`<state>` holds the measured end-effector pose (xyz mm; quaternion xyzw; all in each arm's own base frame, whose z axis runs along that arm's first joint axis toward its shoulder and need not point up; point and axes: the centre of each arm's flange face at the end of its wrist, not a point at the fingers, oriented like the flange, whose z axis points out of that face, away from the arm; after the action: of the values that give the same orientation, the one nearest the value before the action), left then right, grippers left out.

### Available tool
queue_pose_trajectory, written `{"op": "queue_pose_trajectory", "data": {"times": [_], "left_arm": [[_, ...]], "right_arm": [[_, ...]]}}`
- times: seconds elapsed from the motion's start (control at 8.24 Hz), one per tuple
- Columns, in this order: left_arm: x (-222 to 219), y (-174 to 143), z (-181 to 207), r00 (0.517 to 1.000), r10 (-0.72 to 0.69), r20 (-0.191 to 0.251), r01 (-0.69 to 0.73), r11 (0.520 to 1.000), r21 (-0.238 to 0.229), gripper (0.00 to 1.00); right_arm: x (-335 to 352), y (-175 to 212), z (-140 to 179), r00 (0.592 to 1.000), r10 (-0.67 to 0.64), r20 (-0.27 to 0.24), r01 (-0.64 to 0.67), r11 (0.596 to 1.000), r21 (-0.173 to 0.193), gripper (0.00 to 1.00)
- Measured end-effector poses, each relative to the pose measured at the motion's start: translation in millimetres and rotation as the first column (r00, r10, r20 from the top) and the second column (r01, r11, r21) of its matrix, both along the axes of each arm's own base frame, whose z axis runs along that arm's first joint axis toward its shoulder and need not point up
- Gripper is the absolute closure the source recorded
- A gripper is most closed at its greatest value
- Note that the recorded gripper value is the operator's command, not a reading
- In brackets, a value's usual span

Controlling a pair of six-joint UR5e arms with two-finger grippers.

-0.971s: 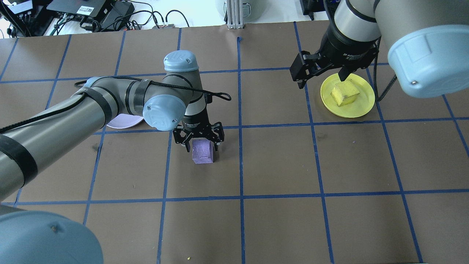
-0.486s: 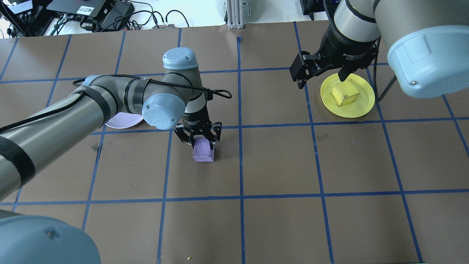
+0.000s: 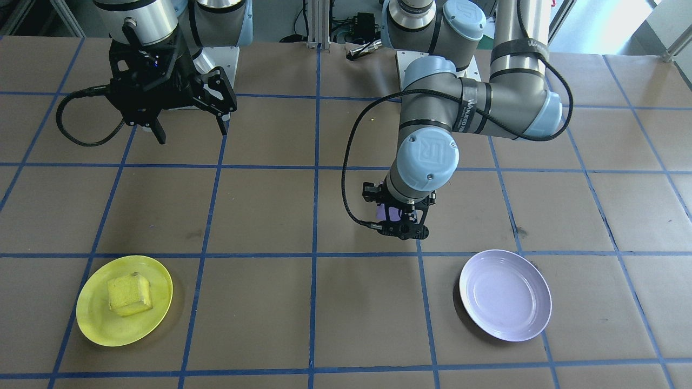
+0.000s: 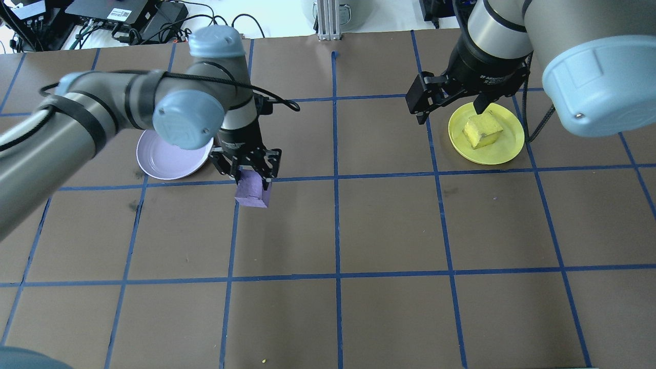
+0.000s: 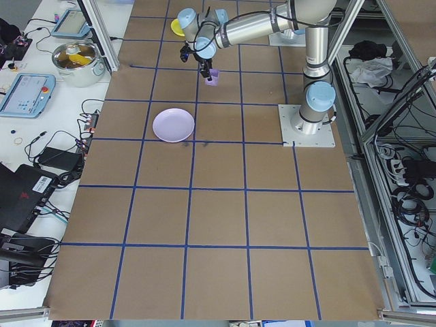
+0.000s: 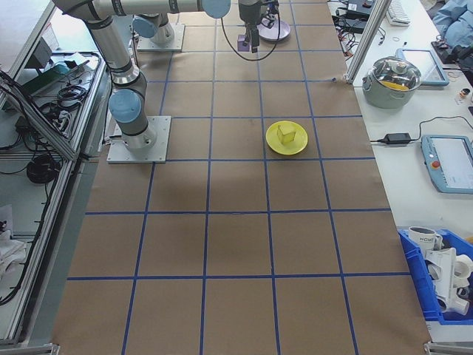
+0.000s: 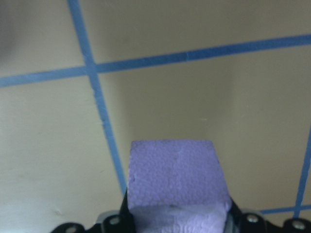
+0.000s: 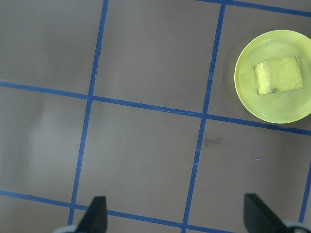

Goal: Sort blocks by color into plates

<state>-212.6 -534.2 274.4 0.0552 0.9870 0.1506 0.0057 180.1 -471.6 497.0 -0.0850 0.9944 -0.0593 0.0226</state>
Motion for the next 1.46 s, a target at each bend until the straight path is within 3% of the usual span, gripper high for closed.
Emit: {"op": "queue_pose_trajectory", "data": {"times": [0.24, 0.49, 0.73, 1.09, 1.21, 1.34, 1.46], "left_arm": [[81, -42, 62, 0.999, -0.029, -0.02, 0.027, 0.998, -0.061, 1.0], [163, -74, 85, 0.999, -0.032, -0.017, 0.03, 0.994, -0.105, 1.0], [214, -96, 72, 0.996, -0.095, -0.001, 0.094, 0.986, -0.139, 1.0], [241, -129, 13, 0.994, -0.11, 0.005, 0.109, 0.98, -0.166, 1.0], [243, -135, 0, 0.994, -0.11, 0.007, 0.109, 0.979, -0.173, 0.42], [244, -141, -12, 0.994, -0.107, 0.01, 0.107, 0.977, -0.183, 0.0], [245, -147, -24, 0.994, -0.106, 0.015, 0.107, 0.975, -0.197, 0.0]], "right_arm": [[0, 0, 0, 1.0, 0.0, 0.0, 0.0, 1.0, 0.0, 0.0], [0, 0, 0, 1.0, 0.0, 0.0, 0.0, 1.0, 0.0, 0.0], [0, 0, 0, 1.0, 0.0, 0.0, 0.0, 1.0, 0.0, 0.0], [0, 0, -1, 1.0, 0.0, 0.001, 0.0, 1.0, 0.001, 0.0], [0, 0, -1, 1.0, 0.0, 0.001, 0.0, 1.0, 0.001, 0.0], [0, 0, -2, 1.0, 0.0, 0.001, 0.0, 1.0, 0.002, 0.0], [0, 0, -2, 1.0, 0.0, 0.001, 0.0, 1.0, 0.003, 0.0]]}}
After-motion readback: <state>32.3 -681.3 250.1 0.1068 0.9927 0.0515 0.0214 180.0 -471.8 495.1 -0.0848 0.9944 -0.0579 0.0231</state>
